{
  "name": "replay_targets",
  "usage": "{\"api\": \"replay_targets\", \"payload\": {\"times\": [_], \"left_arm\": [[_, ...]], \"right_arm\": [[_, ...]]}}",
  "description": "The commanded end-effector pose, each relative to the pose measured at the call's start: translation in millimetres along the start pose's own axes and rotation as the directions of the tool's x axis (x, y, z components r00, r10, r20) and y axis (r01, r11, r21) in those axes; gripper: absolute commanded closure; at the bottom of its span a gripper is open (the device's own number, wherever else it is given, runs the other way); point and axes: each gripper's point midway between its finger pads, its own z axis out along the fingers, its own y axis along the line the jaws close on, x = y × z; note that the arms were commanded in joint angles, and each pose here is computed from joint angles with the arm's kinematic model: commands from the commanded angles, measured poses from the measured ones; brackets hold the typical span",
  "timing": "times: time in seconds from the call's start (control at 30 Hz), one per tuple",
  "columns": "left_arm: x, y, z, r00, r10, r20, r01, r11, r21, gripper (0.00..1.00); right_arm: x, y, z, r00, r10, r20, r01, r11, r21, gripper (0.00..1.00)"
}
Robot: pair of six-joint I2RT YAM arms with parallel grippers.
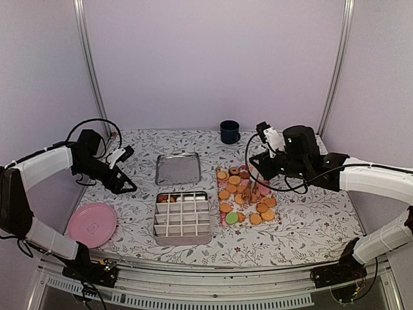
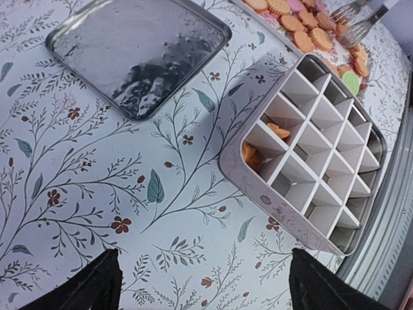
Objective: Pack the cookies
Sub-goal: Pick up the fake cookies from the plate, then place the fake cookies in the empty pocket of the box.
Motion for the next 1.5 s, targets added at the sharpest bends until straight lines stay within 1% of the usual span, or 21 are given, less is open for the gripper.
{"api": "replay_targets", "payload": {"times": [0.0,0.13,0.23,0.3,0.43,0.63,0.8,1.03,1.17,1.23,1.27,1.3,1.47], "left_arm": [[-8.0,2.2,-5.3,1.0,0.009,0.028,-0.009,1.0,-0.006,0.1],[-8.6,1.8,-5.5,0.999,0.008,0.031,-0.008,1.0,-0.003,0.1],[-8.5,1.5,-5.6,0.999,0.006,0.032,-0.006,1.0,-0.002,0.1],[-8.4,1.1,-5.8,0.999,0.006,0.033,-0.006,1.0,-0.002,0.1],[-7.6,0.2,-6.0,1.0,0.007,0.03,-0.007,1.0,-0.001,0.1],[-5.3,-0.3,-5.2,1.0,0.011,0.024,-0.011,1.0,0.001,0.1],[-4.7,-0.2,-4.1,1.0,0.01,0.022,-0.01,1.0,0.005,0.1],[-3.8,0.5,-3.6,1.0,0.01,0.019,-0.01,1.0,0.004,0.1],[-3.8,0.4,-2.7,1.0,0.008,0.018,-0.008,1.0,0.007,0.1],[-3.3,0.6,-2.6,1.0,0.006,0.018,-0.006,1.0,0.007,0.1],[-3.4,0.5,-2.8,1.0,0.007,0.018,-0.007,1.0,0.007,0.1],[-3.1,0.4,-2.4,1.0,0.007,0.016,-0.007,1.0,0.007,0.1],[-3.0,0.5,-2.7,1.0,0.006,0.017,-0.006,1.0,0.007,0.1]], "right_arm": [[-64.2,13.4,-15.3,0.991,-0.014,0.132,0.021,0.998,-0.052,1.0],[-92.3,42.8,-16.6,0.983,-0.029,0.179,0.05,0.992,-0.116,1.0],[-97.3,73.4,-4.0,0.983,-0.048,0.176,0.08,0.981,-0.177,1.0],[-109.9,94.2,1.9,0.979,-0.045,0.197,0.09,0.97,-0.226,1.0],[-118.6,130.6,21.7,0.979,-0.029,0.203,0.095,0.942,-0.321,1.0],[-121.2,171.8,48.5,0.98,-0.041,0.192,0.117,0.907,-0.404,1.0],[-112.9,182.3,67.5,0.984,-0.048,0.174,0.118,0.9,-0.42,0.99],[-98.4,184.9,80.5,0.987,-0.053,0.15,0.112,0.899,-0.422,0.94],[-93.9,186.3,83.5,0.989,-0.053,0.14,0.109,0.895,-0.432,0.84],[-93.8,187.6,83.3,0.989,-0.05,0.141,0.107,0.893,-0.437,0.82],[-93.2,186.9,83.8,0.989,-0.049,0.139,0.106,0.893,-0.437,0.77],[-93.4,187.2,83.4,0.989,-0.049,0.14,0.106,0.893,-0.437,0.76],[-94.5,187.7,80.7,0.988,-0.049,0.143,0.108,0.891,-0.442,0.72]]}}
